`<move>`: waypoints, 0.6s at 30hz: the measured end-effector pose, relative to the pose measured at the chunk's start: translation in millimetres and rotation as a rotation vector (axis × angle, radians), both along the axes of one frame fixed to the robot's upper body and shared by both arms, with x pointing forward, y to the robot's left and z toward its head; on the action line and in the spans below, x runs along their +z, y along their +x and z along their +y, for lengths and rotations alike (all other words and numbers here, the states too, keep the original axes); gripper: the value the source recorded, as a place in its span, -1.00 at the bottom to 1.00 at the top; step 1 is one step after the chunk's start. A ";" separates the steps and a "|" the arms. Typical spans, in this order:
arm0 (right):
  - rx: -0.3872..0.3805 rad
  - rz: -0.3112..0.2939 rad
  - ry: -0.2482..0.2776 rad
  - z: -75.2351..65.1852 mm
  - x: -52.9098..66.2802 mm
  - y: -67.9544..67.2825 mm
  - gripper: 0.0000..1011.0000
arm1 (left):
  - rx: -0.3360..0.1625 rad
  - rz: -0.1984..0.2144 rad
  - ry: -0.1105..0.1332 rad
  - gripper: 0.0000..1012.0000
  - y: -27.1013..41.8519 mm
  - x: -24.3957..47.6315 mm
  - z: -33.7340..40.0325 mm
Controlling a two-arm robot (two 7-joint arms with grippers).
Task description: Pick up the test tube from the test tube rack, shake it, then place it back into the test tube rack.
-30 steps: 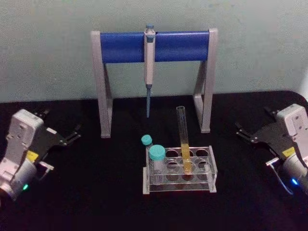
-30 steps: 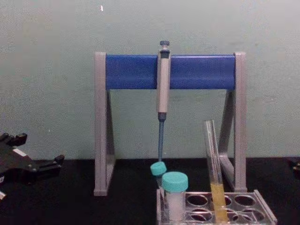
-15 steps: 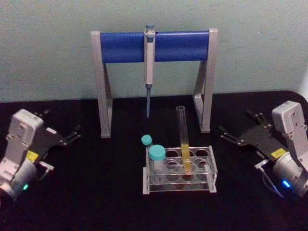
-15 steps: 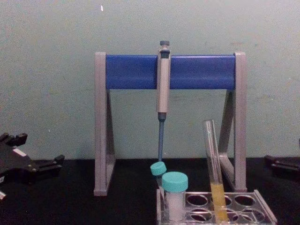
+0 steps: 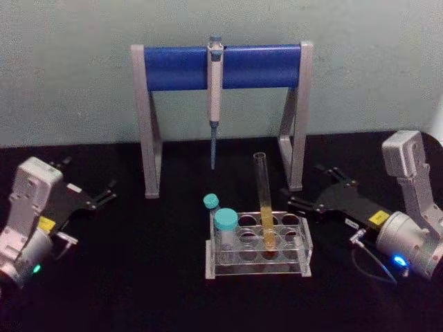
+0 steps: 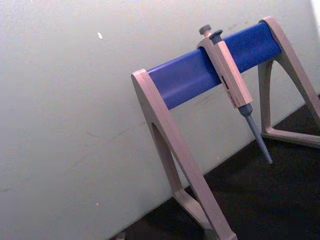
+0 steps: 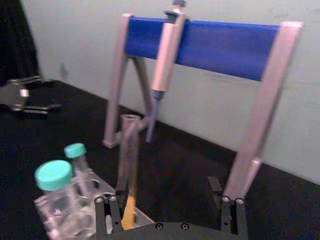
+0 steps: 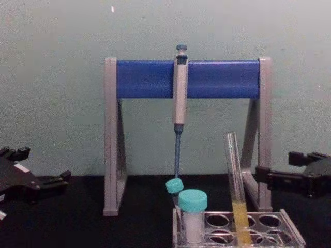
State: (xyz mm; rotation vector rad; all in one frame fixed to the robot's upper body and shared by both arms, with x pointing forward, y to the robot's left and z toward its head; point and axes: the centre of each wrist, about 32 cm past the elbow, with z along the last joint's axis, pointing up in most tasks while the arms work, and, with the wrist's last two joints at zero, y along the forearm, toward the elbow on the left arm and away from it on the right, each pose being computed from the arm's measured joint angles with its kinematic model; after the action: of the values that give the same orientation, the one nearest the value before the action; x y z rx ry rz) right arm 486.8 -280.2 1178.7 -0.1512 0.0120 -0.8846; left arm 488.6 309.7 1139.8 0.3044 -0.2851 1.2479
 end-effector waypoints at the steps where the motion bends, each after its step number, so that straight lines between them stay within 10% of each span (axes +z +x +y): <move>1: 0.010 0.005 0.000 0.6 1.6 0.7 0.98 | 0.000 0.000 0.000 1.00 0.0 0.0 0.0; 18: 0.144 0.114 -0.020 22.1 17.3 26.3 0.98 | 0.000 0.000 0.000 1.00 0.0 0.0 0.0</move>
State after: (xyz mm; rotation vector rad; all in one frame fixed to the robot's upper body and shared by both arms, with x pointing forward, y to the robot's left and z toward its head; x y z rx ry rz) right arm 513.1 -258.1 1196.0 -0.2179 0.0972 -0.7319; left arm 488.6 309.7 1139.8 0.3045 -0.2850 1.2480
